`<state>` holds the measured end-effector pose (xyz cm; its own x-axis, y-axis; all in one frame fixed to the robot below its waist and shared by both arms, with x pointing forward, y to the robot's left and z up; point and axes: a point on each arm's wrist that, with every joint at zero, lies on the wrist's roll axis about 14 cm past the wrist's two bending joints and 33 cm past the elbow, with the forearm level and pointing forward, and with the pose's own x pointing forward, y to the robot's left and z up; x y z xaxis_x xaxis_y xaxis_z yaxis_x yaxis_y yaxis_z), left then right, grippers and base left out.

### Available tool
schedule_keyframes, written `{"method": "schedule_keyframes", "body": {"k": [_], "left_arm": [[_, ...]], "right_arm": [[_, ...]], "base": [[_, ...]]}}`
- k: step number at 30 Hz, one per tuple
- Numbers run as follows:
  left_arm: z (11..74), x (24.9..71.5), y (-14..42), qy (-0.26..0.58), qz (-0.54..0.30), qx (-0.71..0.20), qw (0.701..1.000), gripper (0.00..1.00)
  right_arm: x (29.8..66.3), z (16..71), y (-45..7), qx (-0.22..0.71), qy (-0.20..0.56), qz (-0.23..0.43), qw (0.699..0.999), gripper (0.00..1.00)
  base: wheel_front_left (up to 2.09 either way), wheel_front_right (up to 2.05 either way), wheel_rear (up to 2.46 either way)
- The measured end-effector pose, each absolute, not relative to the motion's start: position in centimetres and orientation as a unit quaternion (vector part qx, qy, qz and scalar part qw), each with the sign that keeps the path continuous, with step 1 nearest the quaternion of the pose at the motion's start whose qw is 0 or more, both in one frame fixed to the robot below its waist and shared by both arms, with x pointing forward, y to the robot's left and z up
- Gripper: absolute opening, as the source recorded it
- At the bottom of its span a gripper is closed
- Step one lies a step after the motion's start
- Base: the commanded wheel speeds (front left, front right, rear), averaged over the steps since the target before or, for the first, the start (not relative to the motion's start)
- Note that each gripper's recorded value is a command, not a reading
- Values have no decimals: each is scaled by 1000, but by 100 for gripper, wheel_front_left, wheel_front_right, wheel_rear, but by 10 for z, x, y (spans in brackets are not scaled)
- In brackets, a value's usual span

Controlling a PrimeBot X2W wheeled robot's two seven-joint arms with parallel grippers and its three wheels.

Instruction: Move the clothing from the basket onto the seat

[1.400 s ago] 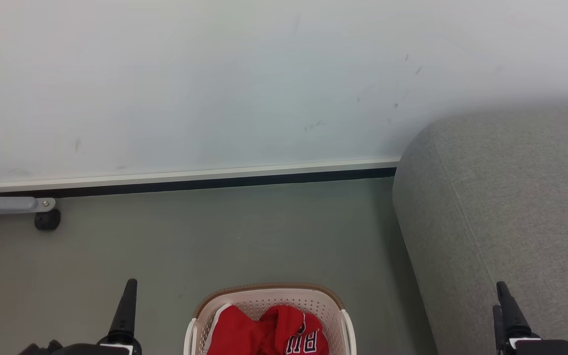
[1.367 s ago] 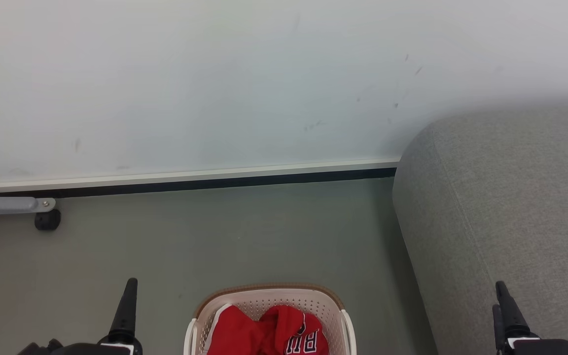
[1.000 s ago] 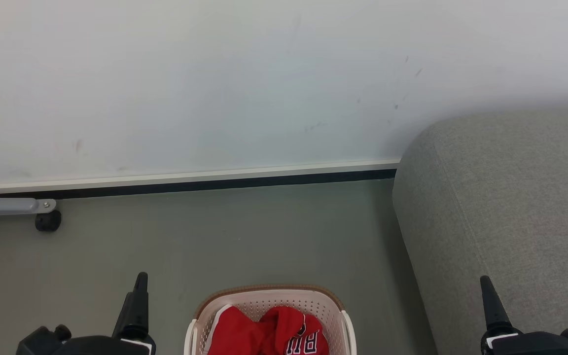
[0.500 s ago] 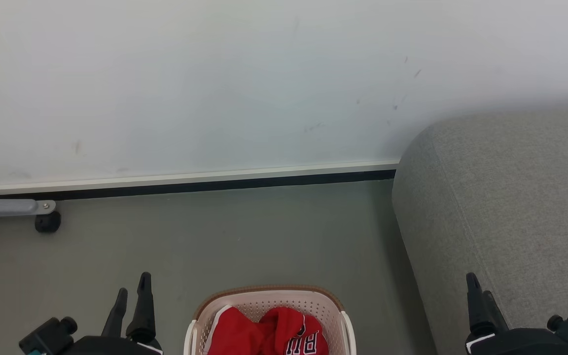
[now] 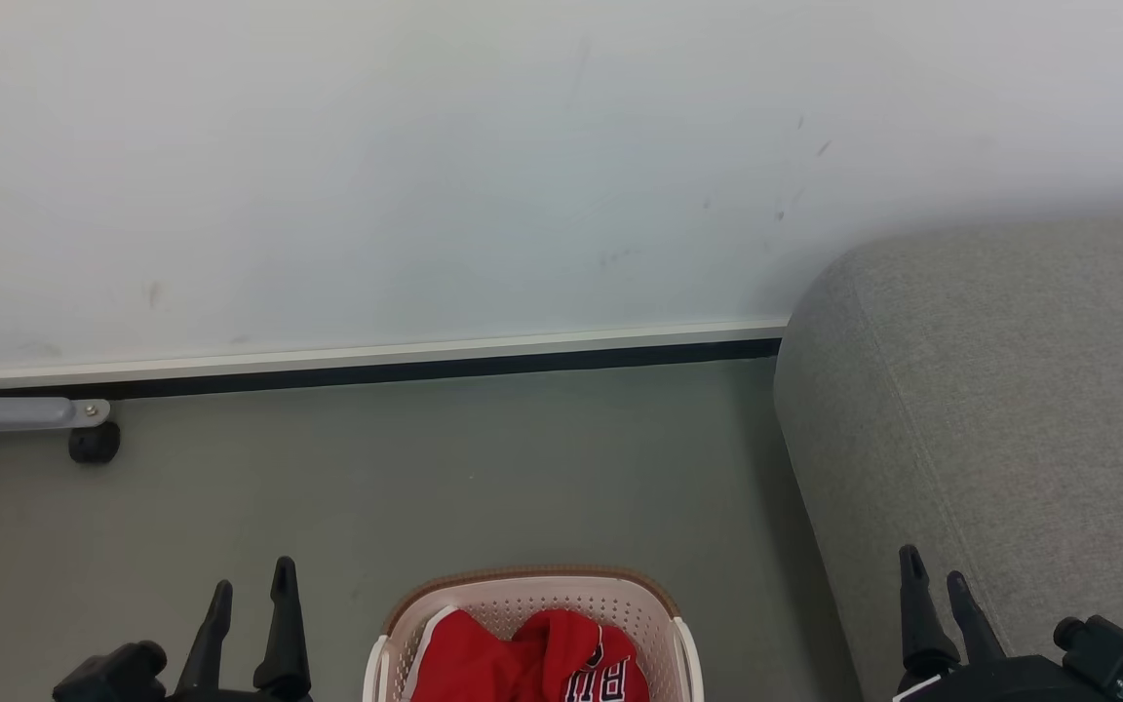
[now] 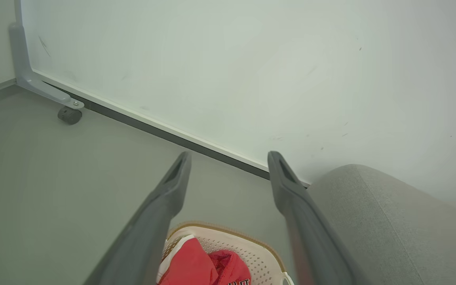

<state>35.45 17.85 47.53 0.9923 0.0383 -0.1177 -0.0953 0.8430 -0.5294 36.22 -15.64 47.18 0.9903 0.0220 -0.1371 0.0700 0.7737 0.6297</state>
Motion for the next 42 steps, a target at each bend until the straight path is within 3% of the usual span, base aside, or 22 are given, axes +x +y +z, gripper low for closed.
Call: {"method": "schedule_keyframes", "body": {"k": [22,35,42], "left_arm": [[485,342,177,13,28,-112,993,100],[489,334,175,-10,26,-27,999,100],[488,334,174,-8,26,-25,999,100]], "right_arm": [[352,481,-144,184,33,18,982,100],[347,492,-130,97,-2,49,994,100],[346,492,-129,89,-4,52,995,100]], "base": [[0,0,0],[0,0,0],[0,0,0]]}}
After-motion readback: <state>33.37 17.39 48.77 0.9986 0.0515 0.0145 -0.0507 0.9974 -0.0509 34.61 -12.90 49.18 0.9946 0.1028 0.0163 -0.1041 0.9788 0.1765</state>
